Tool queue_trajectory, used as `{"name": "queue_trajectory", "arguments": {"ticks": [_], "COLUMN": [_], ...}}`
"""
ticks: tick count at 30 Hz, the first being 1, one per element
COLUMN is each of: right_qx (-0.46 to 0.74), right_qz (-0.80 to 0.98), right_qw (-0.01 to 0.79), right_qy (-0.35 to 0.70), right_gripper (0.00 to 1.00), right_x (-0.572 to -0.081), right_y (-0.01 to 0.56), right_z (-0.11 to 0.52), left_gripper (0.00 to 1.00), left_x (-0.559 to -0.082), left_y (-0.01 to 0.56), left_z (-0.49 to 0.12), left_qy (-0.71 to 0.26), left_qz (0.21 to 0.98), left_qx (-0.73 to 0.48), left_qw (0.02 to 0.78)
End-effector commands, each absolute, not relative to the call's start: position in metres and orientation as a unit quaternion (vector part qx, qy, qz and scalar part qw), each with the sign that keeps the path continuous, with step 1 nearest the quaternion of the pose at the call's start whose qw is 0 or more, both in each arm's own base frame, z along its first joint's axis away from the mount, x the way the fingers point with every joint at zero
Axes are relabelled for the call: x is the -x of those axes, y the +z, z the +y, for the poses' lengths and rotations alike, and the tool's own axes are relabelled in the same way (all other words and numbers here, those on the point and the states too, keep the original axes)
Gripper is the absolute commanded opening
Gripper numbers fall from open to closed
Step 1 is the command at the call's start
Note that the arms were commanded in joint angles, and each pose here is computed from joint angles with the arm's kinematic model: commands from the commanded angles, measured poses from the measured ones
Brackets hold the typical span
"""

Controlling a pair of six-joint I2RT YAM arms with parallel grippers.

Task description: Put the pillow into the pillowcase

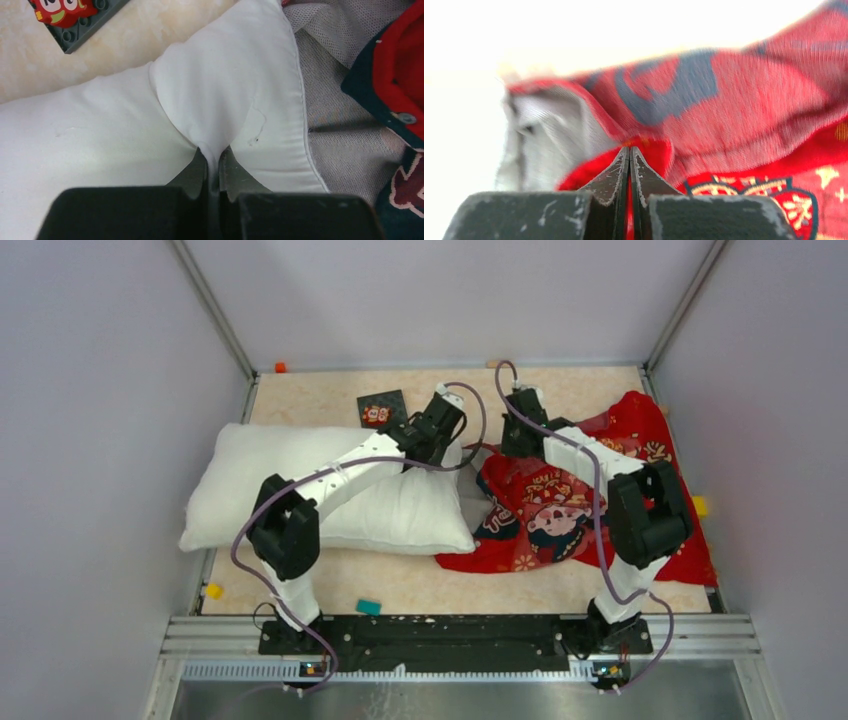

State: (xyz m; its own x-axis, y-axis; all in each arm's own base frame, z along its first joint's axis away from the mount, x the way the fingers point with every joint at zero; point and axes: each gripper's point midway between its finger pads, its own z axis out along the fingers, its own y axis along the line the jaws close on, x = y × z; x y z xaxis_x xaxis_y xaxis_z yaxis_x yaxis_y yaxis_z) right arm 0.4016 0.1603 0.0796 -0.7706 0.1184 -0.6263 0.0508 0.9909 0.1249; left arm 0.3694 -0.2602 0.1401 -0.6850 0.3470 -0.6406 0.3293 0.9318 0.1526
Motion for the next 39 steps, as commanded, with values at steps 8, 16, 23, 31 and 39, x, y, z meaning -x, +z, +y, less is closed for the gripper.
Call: {"name": "queue_trajectory", "arguments": {"ticks": [8, 16, 23, 31, 39], "right_qx": [-0.017, -0.043, -0.032, -0.012, -0.02], "right_qz": [0.899, 0.92, 0.94, 0.948, 0.951], "right_qw": [0.429, 0.389, 0.339, 0.315, 0.308], "right_qy": [0.086, 0.025, 0.008, 0.033, -0.015], "right_gripper": [0.0, 0.49, 0.56, 0.49, 0.51], "right_x": [-0.489, -0.444, -0.429, -0.426, -0.42], "right_y": [0.192, 0.163, 0.114, 0.092, 0.093], "right_z": [0.199, 0.172, 0.173, 0.194, 0.182], "left_gripper": [0.0, 0.0, 0.0, 0.0, 0.0], "left_x": [-0.339, -0.338, -0.337, -0.332, -0.327], "left_y": [0.246, 0.264, 0.285, 0.298, 0.304], "left_z": [-0.233, -0.226, -0.224, -0.218, -0.212], "left_qy": [-0.042, -0.045, -0.057, -0.057, -0.058], "left_qz": [0.882, 0.878, 0.868, 0.861, 0.859], "left_qx": [-0.156, -0.137, -0.123, -0.125, -0.126], "left_qw": [0.442, 0.457, 0.477, 0.489, 0.493]}}
